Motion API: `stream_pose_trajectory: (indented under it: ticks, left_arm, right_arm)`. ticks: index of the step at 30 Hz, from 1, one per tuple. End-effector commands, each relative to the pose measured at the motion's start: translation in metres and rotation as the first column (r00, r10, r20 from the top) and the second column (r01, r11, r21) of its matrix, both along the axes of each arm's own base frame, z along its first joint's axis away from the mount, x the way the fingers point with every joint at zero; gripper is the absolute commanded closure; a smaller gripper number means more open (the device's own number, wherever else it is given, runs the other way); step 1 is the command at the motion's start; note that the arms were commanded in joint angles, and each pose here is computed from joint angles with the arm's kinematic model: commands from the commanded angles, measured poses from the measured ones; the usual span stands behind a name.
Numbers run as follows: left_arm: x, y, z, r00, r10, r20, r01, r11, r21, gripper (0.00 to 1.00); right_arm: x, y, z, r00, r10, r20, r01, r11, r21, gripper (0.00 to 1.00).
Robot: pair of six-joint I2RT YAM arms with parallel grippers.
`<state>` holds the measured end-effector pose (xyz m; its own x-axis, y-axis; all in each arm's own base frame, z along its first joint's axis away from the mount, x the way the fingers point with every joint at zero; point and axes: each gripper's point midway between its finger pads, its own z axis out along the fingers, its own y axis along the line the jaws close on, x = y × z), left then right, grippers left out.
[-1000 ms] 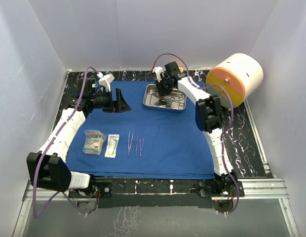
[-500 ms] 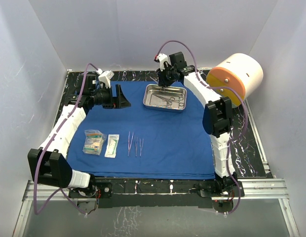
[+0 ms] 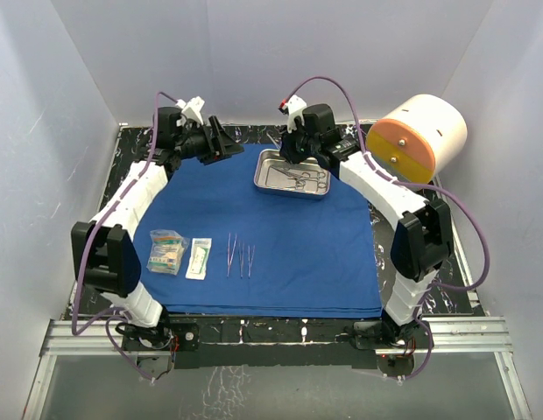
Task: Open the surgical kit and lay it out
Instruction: Pick up the medical item from the container, then place the medical item in the surgical kit.
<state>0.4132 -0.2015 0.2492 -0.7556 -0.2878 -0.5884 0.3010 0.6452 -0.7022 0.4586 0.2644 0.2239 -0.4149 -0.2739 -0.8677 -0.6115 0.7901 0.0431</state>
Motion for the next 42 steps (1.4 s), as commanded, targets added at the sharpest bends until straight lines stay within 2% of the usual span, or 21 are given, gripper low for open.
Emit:
stream_pose_trajectory:
  ticks: [1,6,13,18,36,42]
  left_arm:
    - [0.011,-0.040,0.039,0.998,-0.038,0.040,0.043,0.991,-0.126,0.41]
    - [0.025,-0.068,0.033,0.999,-0.046,0.021,0.048,0.986,-0.158,0.37]
    - [0.032,-0.094,0.035,0.996,-0.077,0.032,0.082,0.978,-0.190,0.40]
    - [0.041,-0.094,0.023,0.999,-0.040,-0.002,0.039,0.986,-0.161,0.43]
    - [0.052,-0.102,0.016,0.998,-0.055,-0.002,0.054,0.980,-0.191,0.82]
    - [0.050,-0.103,0.013,0.998,-0.061,-0.009,0.058,0.978,-0.199,0.90]
  right_arm:
    - [-0.001,-0.002,0.060,0.986,-0.092,0.137,0.077,0.991,0.107,1.00]
    - [-0.013,0.006,0.061,0.990,-0.080,0.113,0.066,0.991,0.119,1.00]
    - [-0.019,0.012,0.056,0.992,-0.078,0.095,0.066,0.991,0.120,1.00]
    - [-0.021,0.017,0.056,0.994,-0.071,0.087,0.059,0.990,0.128,1.00]
    - [-0.030,0.022,0.054,0.996,-0.051,0.071,0.041,0.989,0.145,1.00]
    - [-0.033,0.023,0.057,0.996,-0.043,0.073,0.032,0.988,0.152,1.00]
